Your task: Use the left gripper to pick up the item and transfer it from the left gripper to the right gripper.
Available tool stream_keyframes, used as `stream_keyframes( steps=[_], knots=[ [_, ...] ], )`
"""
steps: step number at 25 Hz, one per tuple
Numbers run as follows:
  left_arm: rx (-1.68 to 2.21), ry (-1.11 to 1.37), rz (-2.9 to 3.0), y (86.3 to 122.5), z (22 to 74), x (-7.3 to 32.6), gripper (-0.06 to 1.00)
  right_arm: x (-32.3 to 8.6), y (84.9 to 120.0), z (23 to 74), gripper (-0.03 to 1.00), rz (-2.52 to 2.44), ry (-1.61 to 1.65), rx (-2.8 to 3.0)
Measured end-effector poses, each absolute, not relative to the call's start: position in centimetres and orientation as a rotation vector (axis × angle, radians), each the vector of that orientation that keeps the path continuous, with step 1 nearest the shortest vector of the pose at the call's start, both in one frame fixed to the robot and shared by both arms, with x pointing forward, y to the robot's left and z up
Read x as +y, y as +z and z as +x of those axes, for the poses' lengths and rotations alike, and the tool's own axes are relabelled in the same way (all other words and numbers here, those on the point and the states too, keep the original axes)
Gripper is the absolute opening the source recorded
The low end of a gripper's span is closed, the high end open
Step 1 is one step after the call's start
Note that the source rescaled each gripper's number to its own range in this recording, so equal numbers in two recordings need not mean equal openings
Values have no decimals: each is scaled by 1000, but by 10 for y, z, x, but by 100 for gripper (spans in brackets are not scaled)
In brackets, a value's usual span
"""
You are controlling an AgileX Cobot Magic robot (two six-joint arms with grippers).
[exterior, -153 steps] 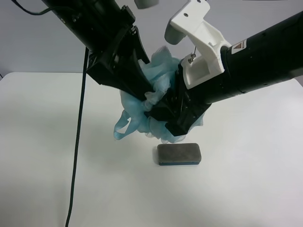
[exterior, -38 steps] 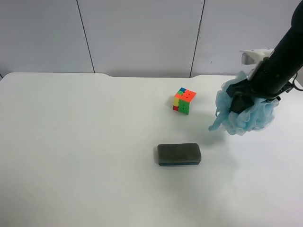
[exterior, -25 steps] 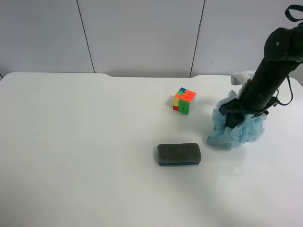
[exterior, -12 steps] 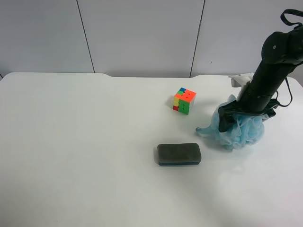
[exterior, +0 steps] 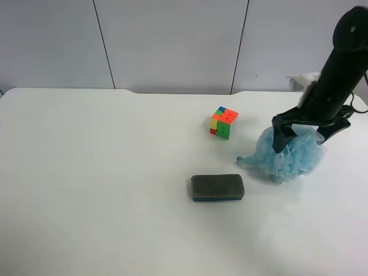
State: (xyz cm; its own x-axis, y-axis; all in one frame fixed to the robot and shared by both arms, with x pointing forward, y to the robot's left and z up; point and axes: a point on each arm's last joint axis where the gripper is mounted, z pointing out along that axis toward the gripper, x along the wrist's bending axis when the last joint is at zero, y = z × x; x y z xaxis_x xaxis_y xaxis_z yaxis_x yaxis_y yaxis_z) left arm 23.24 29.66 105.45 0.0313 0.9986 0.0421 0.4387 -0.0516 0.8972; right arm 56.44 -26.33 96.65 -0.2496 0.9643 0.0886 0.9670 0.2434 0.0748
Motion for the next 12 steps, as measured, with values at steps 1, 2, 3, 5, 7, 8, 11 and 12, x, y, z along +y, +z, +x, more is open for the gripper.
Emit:
stream_keyframes(
  steps=[1,2,3,5,7,8,11,12],
  knots=[
    [1496,979,1585,1055,232,297,98,-264,974,563,100,-1909,-173,-2457],
    [1496,979,1585,1055,232,297,98,-264,983,561,100,-1913,-174,-2458],
    [1496,979,1585,1055,232,297,98,-264,991,560,100,-1918,-181,-2461],
    [1496,979,1585,1055,232,297,98,-264,1009,554,100,-1927,-208,-2473],
    [1496,979,1585,1055,232,297,98,-265,1026,548,100,-1938,-243,-2497],
    [1496,979,1585,1055,232,297,98,-266,1035,543,100,-1942,-259,-2508],
    [1496,979,1585,1055,232,297,98,-268,1059,527,100,-1960,-304,-2538],
    [1496,979,1585,1055,232,297,98,-268,1067,521,100,-1964,-321,-2547]
  ],
)
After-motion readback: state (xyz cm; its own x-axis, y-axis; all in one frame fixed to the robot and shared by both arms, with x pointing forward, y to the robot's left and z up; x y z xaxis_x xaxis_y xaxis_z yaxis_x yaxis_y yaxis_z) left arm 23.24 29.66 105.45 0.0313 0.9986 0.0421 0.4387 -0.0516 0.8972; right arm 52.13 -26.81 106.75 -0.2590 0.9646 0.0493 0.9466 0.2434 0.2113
